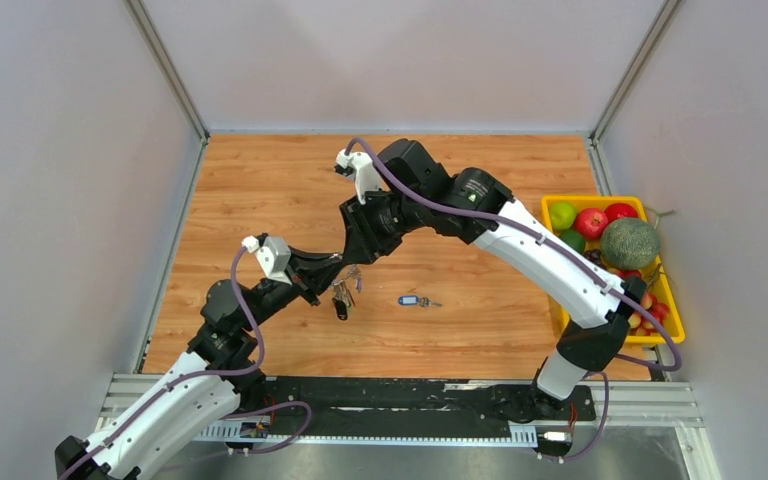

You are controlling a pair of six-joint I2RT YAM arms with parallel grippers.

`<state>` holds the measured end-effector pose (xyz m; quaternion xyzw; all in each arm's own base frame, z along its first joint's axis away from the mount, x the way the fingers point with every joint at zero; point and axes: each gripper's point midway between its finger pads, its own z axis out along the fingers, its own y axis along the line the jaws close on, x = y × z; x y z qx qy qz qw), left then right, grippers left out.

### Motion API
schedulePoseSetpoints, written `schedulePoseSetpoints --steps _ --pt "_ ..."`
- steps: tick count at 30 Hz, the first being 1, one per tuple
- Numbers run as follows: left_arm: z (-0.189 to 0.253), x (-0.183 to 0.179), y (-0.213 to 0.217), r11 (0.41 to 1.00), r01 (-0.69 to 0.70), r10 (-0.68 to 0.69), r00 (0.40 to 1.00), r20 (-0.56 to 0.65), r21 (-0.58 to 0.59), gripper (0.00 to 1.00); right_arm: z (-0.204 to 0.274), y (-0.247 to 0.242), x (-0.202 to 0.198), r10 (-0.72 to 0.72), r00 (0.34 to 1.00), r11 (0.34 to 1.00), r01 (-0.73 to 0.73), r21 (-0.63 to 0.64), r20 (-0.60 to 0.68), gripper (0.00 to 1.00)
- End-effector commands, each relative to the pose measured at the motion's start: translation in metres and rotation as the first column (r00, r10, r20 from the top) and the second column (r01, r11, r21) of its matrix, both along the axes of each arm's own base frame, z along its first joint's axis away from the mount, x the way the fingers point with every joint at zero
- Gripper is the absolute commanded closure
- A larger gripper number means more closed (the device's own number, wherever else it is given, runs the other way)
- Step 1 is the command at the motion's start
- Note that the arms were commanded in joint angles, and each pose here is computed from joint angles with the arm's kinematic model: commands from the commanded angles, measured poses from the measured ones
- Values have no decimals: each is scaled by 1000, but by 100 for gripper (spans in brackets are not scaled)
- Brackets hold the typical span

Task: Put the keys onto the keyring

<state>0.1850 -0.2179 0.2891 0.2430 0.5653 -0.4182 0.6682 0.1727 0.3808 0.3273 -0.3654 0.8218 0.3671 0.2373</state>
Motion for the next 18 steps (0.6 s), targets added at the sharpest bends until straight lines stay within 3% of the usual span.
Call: schedulePoseSetpoints --steps 1,11,18 --pt "49 -10 5 996 21 -13 996 83 -92 100 45 -18 7 -75 987 993 60 105 144 58" --pt "61 -5 14 989 -41 44 999 16 -142 100 62 -33 10 -163 944 953 75 294 288 52" --pt "70 -3 13 983 -45 38 998 -44 -177 100 76 -38 3 -184 897 900 -10 435 402 52"
